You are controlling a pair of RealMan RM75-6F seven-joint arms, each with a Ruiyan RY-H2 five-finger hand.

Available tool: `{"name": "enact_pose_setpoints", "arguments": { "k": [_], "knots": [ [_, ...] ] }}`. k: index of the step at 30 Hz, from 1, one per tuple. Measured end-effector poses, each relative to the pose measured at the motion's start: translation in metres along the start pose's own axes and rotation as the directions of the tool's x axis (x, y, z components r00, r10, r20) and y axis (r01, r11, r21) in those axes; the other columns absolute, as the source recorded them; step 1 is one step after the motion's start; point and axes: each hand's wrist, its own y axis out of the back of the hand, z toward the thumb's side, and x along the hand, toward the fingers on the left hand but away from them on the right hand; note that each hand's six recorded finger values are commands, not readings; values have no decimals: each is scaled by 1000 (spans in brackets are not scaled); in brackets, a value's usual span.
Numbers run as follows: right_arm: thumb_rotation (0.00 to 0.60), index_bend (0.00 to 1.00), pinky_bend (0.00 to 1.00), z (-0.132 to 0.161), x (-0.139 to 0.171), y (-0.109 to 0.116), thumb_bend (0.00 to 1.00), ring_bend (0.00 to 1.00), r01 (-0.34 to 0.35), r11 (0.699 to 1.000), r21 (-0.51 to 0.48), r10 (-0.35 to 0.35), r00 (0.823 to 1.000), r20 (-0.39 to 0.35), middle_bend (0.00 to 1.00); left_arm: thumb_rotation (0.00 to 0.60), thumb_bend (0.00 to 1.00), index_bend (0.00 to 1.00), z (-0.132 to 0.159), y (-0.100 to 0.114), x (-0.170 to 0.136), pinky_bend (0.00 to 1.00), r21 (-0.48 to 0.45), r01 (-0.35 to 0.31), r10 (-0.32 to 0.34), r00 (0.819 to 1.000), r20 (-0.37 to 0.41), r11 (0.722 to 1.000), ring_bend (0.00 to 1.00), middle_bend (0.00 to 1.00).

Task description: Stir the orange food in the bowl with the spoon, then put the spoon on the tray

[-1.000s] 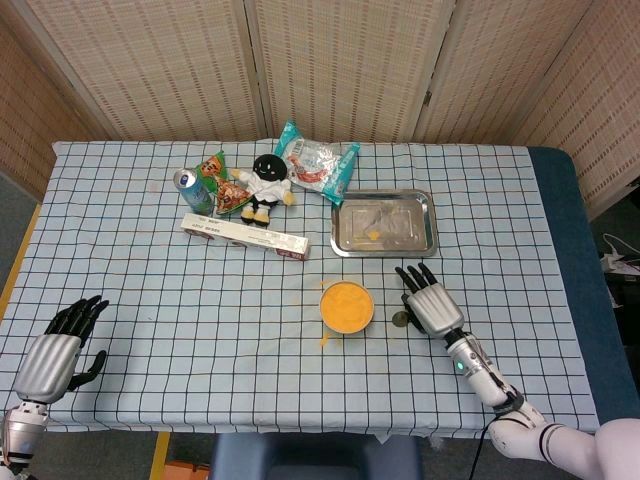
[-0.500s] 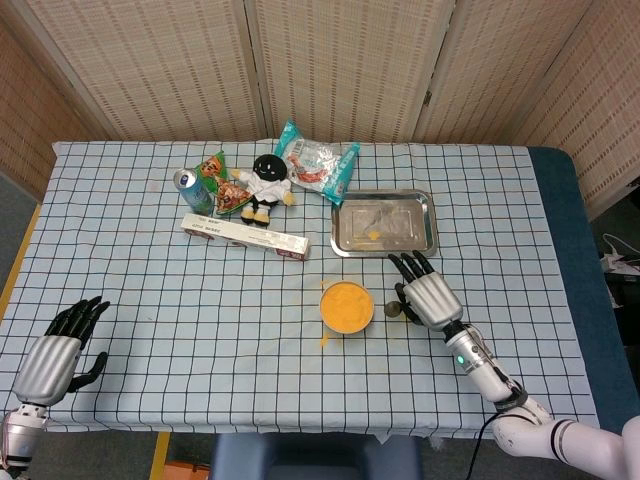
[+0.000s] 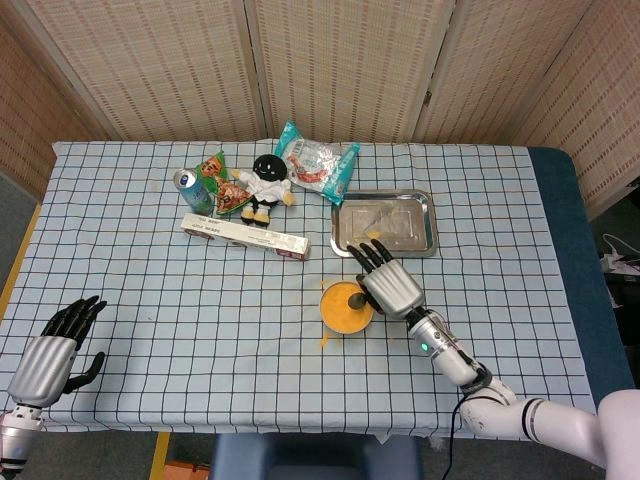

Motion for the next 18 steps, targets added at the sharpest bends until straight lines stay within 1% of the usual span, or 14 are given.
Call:
{"name": "enact_pose_setpoints", "arguments": {
  "k": [4, 8, 11, 14, 18],
  "knots": [
    [600, 575, 0, 13, -9, 1, 323, 0, -11, 1000, 13, 11, 1000, -18, 0, 600, 463, 0, 0, 2, -1, 112, -8, -3, 3, 1000, 6, 1000, 0, 0],
    [600, 485, 0, 23, -12, 1, 323, 0, -28, 999, 24, 29, 999, -29, 0, 600, 469, 0, 0, 3, -2, 111, -12, -5, 6, 1000, 13, 1000, 0, 0],
    [600, 440, 0, 29, -9, 2, 323, 0, -38, 999, 30, 40, 998, -40, 0, 600, 469, 0, 1, 3, -3, 111, -13, -5, 5, 1000, 14, 1000, 0, 0],
    [600, 402, 0, 28, -4, 4, 323, 0, -47, 998, 45, 49, 998, -39, 0, 600, 469, 0, 1, 3, -3, 112, -11, -5, 5, 1000, 15, 1000, 0, 0],
    [600, 407, 0, 19, 3, 9, 323, 0, -38, 998, 52, 39, 999, -17, 0, 600, 468, 0, 1, 3, -3, 112, -10, -6, 7, 1000, 14, 1000, 0, 0]
  ]
}}
